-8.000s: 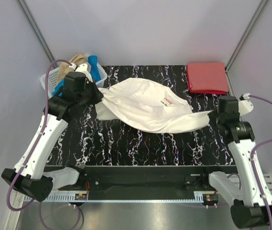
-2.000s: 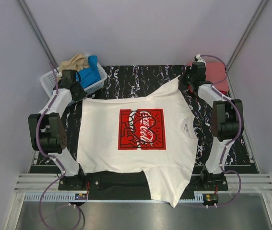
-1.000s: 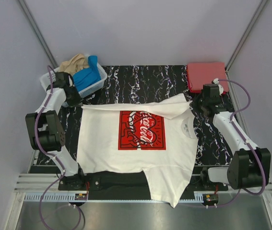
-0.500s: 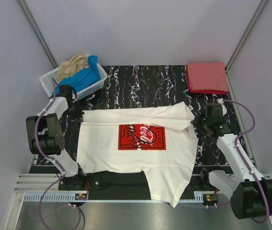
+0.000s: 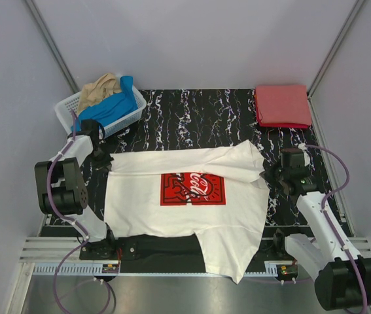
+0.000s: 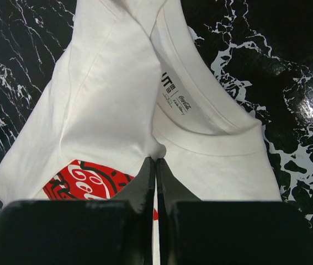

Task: Fold and stack the t-shirts
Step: Fold the tshirt

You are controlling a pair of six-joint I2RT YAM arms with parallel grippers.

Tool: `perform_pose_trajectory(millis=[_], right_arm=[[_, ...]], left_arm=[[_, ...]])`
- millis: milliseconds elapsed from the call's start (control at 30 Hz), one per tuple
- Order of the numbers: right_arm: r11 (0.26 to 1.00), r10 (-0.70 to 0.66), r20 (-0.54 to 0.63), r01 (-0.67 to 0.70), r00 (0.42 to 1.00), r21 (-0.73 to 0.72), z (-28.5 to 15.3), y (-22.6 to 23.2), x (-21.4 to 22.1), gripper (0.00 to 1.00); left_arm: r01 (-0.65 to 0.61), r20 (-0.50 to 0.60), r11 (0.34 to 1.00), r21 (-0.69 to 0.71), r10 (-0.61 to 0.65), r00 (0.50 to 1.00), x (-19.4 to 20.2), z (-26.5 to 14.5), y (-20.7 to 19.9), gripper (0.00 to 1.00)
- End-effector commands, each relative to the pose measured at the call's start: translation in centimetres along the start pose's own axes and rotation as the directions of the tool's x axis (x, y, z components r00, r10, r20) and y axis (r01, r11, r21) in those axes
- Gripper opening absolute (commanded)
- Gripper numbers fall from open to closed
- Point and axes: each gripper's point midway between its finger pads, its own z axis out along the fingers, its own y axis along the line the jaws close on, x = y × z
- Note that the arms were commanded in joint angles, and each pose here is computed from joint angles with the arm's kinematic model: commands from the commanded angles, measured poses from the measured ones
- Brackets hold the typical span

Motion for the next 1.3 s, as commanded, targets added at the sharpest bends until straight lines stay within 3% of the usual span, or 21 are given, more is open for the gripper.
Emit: perform_pose_trajectory(millis=[0, 233, 467, 667, 700, 733, 767, 900, 1067, 1200, 1267], right_arm=[[0.999, 0.02, -0.002, -0.02, 1.0, -0.033, -0.9, 0.6, 0.0, 0.0], [0.997, 0.006, 0.0, -0.006, 1.0, -0.076, -2.6, 2.1, -0.7, 0.0], [1.0, 0.022, -0.083, -0.023, 0.996, -0.016, -1.7, -0.8, 2.5, 0.0], [1.0, 0.003, -0.087, -0.003, 0.996, -0.003, -2.3, -1.4, 2.7, 0.0], [1.0, -0.011, -0.082, 0.011, 0.997, 0.001, -2.4, -1.5, 2.5, 0.01], [0.999, -0.042, -0.091, 0.044, 0.995, 0.018, -2.7, -1.7, 2.5, 0.09], [0.998, -0.054, -0.097, 0.057, 0.994, 0.028, -2.9, -1.8, 2.5, 0.14], [0.998, -0.051, -0.138, 0.054, 0.989, 0.019, -3.4, -1.3, 2.8, 0.32], [0.999, -0.05, -0.105, 0.051, 0.993, 0.01, -4.3, -0.5, 1.7, 0.38], [0.998, -0.031, -0.115, 0.024, 0.993, -0.062, -3.2, 1.6, 1.4, 0.41], [0.991, -0.031, -0.104, 0.017, 0.994, -0.131, -1.5, 3.9, 0.3, 0.43]], left_arm=[[0.007, 0.03, 1.0, -0.023, -0.006, 1.0, -0.6, -0.2, 0.7, 0.0], [0.013, 0.07, 1.0, -0.017, -0.012, 0.997, -1.0, -1.6, 0.7, 0.0], [0.002, -0.001, 0.999, -0.046, -0.002, 1.0, 0.6, 0.0, 1.3, 0.0], [-0.009, -0.032, 0.998, -0.062, 0.007, 0.999, 1.2, 0.3, 1.7, 0.0], [-0.015, -0.022, 0.995, -0.097, 0.013, 1.0, 1.1, 0.3, 2.3, 0.04], [-0.012, -0.006, 0.993, -0.119, 0.011, 1.0, 0.9, 0.0, 2.7, 0.11], [-0.012, -0.001, 0.991, -0.135, 0.012, 1.0, 0.8, -0.2, 3.0, 0.31], [0.011, 0.075, 0.985, -0.174, 0.002, 0.997, -0.6, -1.9, 3.6, 0.48], [-0.019, 0.174, 1.0, -0.025, 0.023, 0.984, -2.7, -5.1, -0.1, 0.5], [-0.177, 0.17, 0.961, 0.213, 0.142, 0.975, -2.0, -6.5, -8.2, 0.51], [-0.22, 0.163, 0.944, 0.248, 0.183, 0.969, -2.0, -6.4, -10.6, 0.51]])
